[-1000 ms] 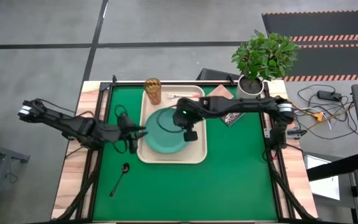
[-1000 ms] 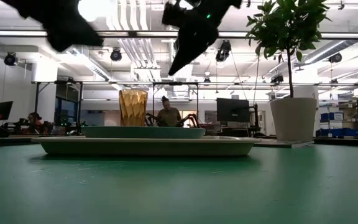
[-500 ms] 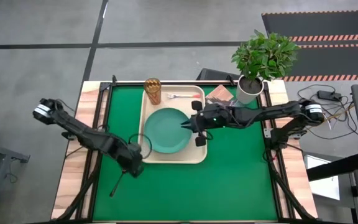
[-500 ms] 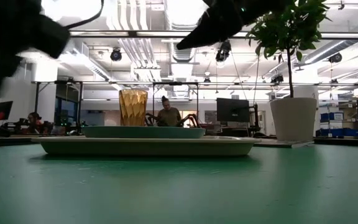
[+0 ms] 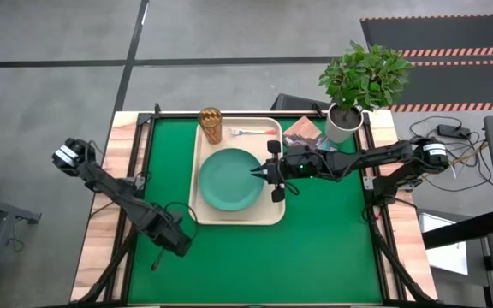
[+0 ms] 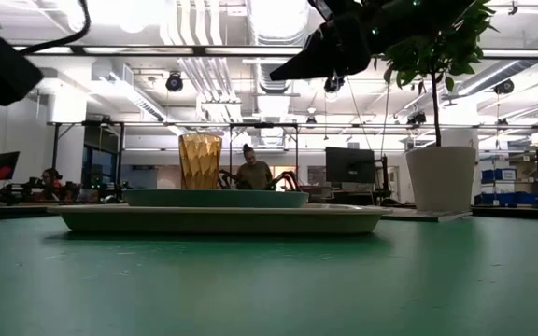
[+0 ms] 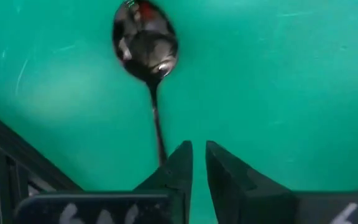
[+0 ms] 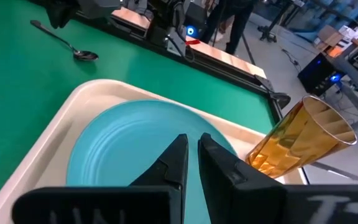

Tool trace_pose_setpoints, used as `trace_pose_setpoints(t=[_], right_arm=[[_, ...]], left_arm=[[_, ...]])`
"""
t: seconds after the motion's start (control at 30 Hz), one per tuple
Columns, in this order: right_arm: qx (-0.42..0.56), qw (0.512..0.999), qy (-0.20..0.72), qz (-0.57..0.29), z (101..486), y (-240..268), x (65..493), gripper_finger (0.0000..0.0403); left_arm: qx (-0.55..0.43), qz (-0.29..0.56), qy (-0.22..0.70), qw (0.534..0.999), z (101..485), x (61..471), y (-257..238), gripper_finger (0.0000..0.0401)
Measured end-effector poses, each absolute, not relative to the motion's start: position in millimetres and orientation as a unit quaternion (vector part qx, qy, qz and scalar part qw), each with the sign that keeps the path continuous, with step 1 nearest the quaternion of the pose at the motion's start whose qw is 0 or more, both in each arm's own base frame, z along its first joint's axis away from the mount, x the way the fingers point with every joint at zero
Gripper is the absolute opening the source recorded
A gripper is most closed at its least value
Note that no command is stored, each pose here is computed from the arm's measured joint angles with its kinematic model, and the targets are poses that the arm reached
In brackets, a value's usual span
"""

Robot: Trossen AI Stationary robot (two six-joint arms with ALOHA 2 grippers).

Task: Pick and place plate/cup/fork/spoon on tray
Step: Put the black spoon on the white tray to the top right of the green plate

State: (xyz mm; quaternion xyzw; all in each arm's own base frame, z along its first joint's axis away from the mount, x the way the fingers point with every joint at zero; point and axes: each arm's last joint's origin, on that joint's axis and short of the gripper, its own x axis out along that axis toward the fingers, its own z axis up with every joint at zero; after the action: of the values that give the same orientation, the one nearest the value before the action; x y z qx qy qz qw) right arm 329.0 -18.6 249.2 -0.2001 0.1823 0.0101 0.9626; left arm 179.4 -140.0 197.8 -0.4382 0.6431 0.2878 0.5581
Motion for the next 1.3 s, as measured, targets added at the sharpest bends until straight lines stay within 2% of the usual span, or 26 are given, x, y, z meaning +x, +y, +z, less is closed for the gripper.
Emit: trace_pose_setpoints(t=[0.1, 0.37, 0.47, 0.63, 0.8, 1.17, 1.3], right_arm=[[-0.199, 0.963, 0.183, 0.010, 249.1, -18.8, 329.0, 0.0027], [-0.195, 0.961, 0.195, 0.012, 246.8, -19.0, 328.1, 0.0027], [-0.195, 0.961, 0.197, 0.012, 246.5, -19.0, 327.9, 0.0027], [-0.195, 0.961, 0.198, 0.012, 246.2, -19.0, 327.8, 0.0027], [-0.195, 0.961, 0.198, 0.012, 246.2, -19.0, 327.8, 0.0027], [-0.192, 0.959, 0.208, 0.014, 244.4, -18.9, 327.0, 0.0027], [-0.185, 0.960, 0.209, 0.013, 244.1, -18.9, 326.9, 0.0027]], left_arm=[[-0.435, 0.294, 0.645, 0.555, 195.8, 175.3, -144.0, 0.0055], [-0.402, 0.332, 0.657, 0.544, 172.2, 170.8, -150.1, 0.0156], [-0.389, 0.347, 0.661, 0.539, 158.9, 171.3, -150.1, 0.0170], [-0.378, 0.343, 0.667, 0.542, 145.6, 176.2, -154.0, 0.0172], [-0.378, 0.345, 0.667, 0.541, 144.1, 178.4, -155.9, 0.0141], [-0.390, 0.350, 0.660, 0.539, 144.1, 179.6, -156.7, 0.0013], [-0.388, 0.352, 0.660, 0.539, 145.6, 180.1, -157.1, 0.0005]])
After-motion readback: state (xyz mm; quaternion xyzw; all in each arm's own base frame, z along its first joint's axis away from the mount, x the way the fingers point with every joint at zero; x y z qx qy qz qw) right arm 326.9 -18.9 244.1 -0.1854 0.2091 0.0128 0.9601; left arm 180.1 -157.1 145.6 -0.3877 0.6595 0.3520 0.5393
